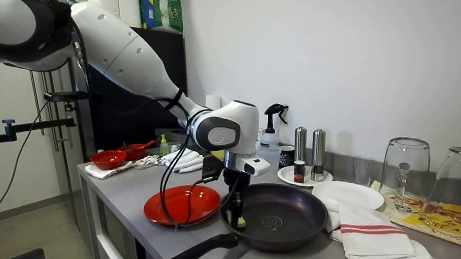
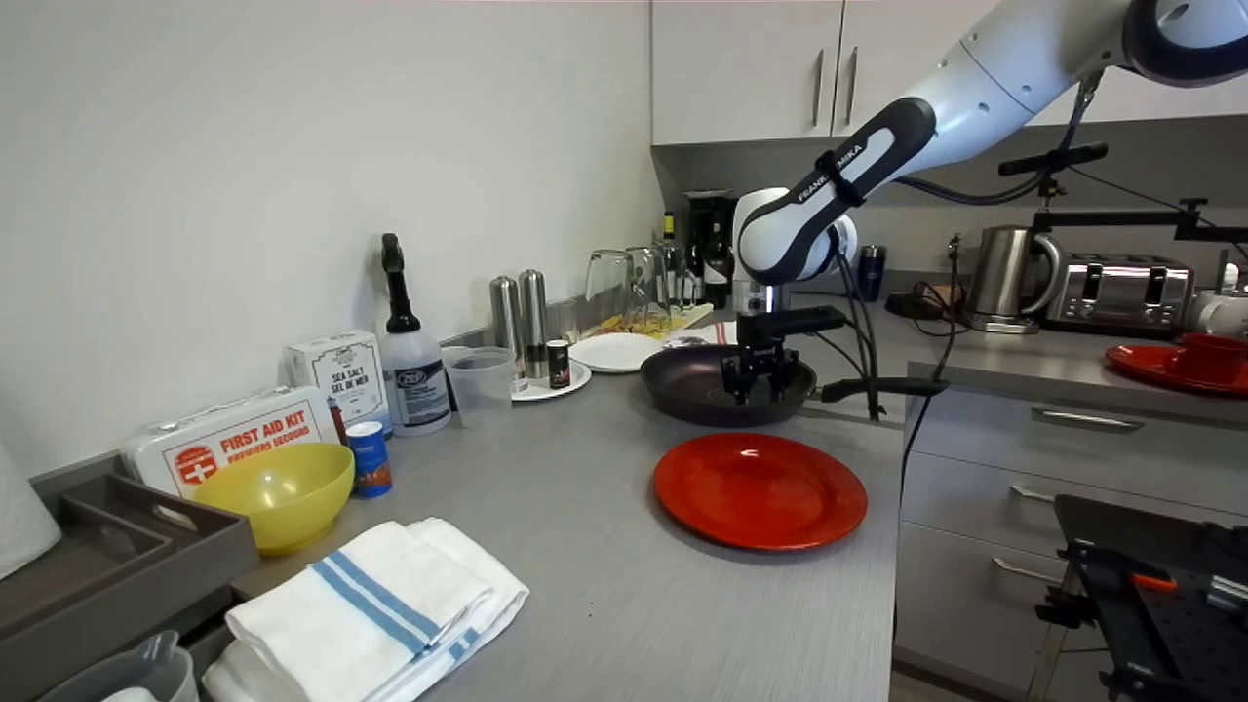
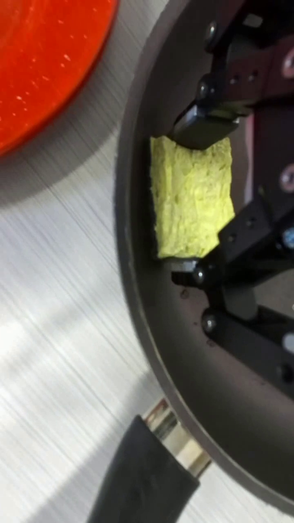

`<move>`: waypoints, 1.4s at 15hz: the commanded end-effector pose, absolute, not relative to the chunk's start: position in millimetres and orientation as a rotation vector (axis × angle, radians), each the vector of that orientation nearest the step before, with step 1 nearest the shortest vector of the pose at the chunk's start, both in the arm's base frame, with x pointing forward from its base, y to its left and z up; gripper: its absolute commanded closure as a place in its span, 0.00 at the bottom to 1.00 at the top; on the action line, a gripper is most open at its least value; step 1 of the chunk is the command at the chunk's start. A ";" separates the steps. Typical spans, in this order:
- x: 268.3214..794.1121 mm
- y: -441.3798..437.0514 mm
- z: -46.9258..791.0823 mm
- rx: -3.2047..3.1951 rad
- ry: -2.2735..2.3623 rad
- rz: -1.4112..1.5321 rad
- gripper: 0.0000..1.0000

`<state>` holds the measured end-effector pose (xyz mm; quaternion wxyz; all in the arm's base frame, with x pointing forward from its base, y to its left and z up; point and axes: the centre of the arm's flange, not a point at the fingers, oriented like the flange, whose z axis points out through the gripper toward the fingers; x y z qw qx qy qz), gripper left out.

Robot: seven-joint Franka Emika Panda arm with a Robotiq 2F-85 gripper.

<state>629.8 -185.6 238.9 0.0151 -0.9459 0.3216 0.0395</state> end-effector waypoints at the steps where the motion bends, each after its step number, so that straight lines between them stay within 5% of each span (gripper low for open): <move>1: 630.0 -178.7 224.0 -2.941 0.765 0.282 0.61; 16: 653.6 -218.1 205.5 -3.091 1.007 -0.937 0.61; 21: 646.2 -217.3 200.7 -3.092 1.098 -0.862 0.61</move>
